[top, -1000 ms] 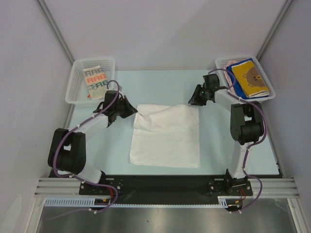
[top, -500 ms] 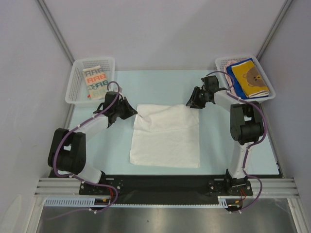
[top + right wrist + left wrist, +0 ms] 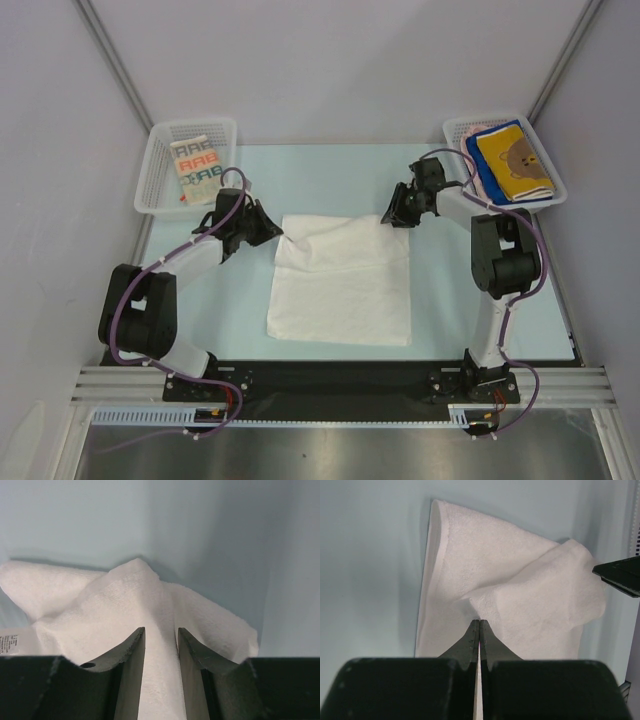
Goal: Fold and stack the towels
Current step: Flatten out the crumpled towel
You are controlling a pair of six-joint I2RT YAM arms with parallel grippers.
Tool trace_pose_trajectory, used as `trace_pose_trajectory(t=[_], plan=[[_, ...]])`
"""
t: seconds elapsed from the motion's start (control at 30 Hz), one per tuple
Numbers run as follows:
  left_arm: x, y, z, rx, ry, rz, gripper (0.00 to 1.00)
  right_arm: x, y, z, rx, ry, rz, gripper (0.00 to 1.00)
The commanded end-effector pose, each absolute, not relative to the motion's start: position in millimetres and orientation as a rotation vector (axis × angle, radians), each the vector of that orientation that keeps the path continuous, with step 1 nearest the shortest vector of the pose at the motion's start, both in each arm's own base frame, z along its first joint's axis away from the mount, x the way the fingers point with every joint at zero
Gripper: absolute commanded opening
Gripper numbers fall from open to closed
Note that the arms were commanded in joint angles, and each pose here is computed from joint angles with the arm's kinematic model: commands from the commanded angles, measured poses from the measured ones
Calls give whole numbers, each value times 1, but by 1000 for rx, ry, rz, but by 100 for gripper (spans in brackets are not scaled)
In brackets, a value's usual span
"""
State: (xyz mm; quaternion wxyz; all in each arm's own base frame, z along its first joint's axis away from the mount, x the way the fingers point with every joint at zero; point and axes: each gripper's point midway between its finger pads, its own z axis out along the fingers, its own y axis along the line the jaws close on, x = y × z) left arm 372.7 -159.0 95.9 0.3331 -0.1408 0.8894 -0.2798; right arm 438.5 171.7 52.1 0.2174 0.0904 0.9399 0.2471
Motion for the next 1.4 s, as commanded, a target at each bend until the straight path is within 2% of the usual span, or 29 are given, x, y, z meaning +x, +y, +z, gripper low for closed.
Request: trace_pose_trajectory(t=[0.0, 0.2, 0.37, 0.4, 0.47, 0.6, 0.63, 0.73, 1.07, 1.27, 1.3, 1.37], plan=[[386, -167, 125, -337, 2240, -768, 0, 450, 183, 69, 190, 2543, 718, 38], [399, -171, 137, -309, 2183, -791, 0, 470, 193, 81, 182, 2485, 795, 37], [406, -174, 140, -295, 2159, -805, 0, 477, 194, 74, 184, 2506, 801, 24], [408, -174, 141, -291, 2159, -801, 0, 477, 194, 73, 181, 2517, 796, 17], [409, -175, 139, -293, 2165, -803, 0, 477, 193, 73, 178, 2519, 793, 14], [409, -175, 134, -291, 2172, -804, 0, 474, 190, 69, 176, 2536, 773, 18], [409, -176, 134, -292, 2172, -806, 0, 473, 189, 68, 168, 2541, 769, 23], [408, -176, 131, -292, 2176, -807, 0, 472, 188, 64, 163, 2554, 757, 31], [415, -179, 134, -293, 2161, -825, 0, 476, 192, 54, 147, 2581, 754, 30], [421, -183, 143, -278, 2128, -847, 0, 479, 193, 53, 147, 2587, 752, 16], [424, -184, 146, -268, 2115, -851, 0, 479, 192, 54, 150, 2588, 749, 8], [429, -185, 155, -248, 2085, -855, 0, 481, 189, 64, 149, 2563, 728, 1]])
